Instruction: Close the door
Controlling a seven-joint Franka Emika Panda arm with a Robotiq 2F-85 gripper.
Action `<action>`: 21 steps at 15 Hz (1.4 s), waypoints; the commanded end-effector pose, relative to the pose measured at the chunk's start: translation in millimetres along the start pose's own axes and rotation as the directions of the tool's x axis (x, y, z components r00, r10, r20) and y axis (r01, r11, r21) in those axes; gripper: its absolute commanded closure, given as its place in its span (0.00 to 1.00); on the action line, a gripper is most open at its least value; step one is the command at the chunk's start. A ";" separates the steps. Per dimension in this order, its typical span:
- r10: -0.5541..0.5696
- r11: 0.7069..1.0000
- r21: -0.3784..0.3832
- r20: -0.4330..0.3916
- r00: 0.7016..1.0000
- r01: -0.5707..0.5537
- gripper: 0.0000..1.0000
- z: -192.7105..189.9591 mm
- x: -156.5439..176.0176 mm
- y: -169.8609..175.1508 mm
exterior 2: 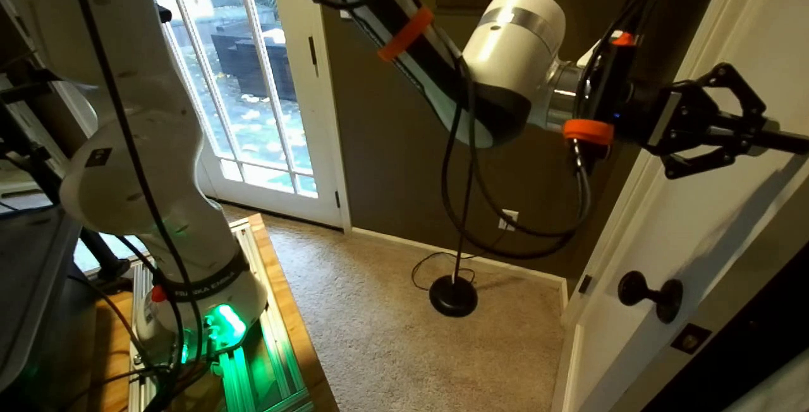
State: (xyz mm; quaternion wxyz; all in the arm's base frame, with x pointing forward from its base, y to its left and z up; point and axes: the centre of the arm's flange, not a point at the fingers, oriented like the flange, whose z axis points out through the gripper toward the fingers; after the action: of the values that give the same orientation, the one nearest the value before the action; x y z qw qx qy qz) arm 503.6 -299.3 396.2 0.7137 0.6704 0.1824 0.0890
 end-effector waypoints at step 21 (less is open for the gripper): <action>-0.086 0.994 0.053 -0.137 0.987 0.094 1.00 74.1 -6.2 -17.3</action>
State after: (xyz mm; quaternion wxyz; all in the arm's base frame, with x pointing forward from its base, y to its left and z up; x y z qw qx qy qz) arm 513.7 -345.8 383.0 0.6893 0.6791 0.2341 0.0943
